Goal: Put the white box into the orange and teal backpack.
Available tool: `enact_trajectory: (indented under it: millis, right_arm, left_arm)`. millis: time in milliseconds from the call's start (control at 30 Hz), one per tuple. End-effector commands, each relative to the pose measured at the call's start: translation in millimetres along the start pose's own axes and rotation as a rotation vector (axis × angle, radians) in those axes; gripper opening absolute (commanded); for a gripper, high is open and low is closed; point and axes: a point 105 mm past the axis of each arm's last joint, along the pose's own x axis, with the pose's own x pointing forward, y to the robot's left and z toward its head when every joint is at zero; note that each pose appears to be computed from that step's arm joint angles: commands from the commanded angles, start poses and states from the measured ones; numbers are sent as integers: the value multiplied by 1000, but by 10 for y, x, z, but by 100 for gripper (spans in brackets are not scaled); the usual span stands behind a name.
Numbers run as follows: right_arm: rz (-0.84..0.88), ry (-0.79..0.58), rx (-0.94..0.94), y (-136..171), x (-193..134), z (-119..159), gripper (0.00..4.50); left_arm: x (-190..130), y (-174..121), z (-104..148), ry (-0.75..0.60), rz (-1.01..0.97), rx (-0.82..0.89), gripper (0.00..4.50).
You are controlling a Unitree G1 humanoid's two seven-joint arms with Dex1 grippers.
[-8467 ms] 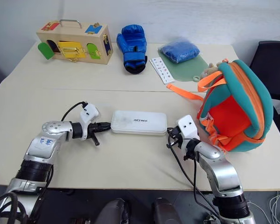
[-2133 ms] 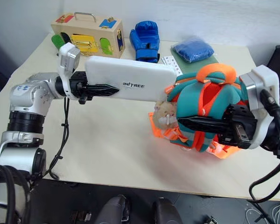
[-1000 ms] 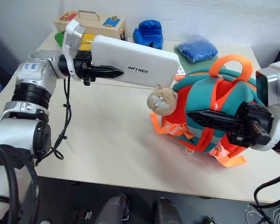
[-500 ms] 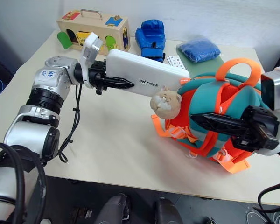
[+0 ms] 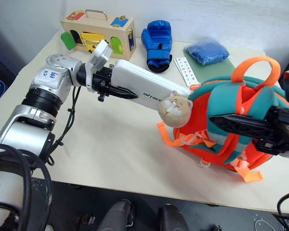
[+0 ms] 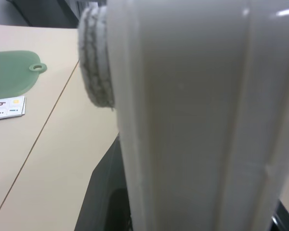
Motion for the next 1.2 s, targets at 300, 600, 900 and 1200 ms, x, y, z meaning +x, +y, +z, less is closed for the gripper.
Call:
enact_trajectory:
  millis: [300, 600, 900, 1200]
  right_arm:
    - [96, 46, -17, 232, 44, -70, 1]
    - [105, 89, -17, 233, 91, -179, 1]
    - [97, 81, -19, 265, 106, -202, 1]
    - [97, 71, -12, 275, 118, -222, 1]
  left_arm:
    - [271, -126, 493, -83, -202, 141, 137]
    - [316, -147, 769, -191, -237, 135, 137]
    - [227, -110, 782, -284, -213, 72, 137]
    - [531, -156, 499, -311, -283, -14, 137]
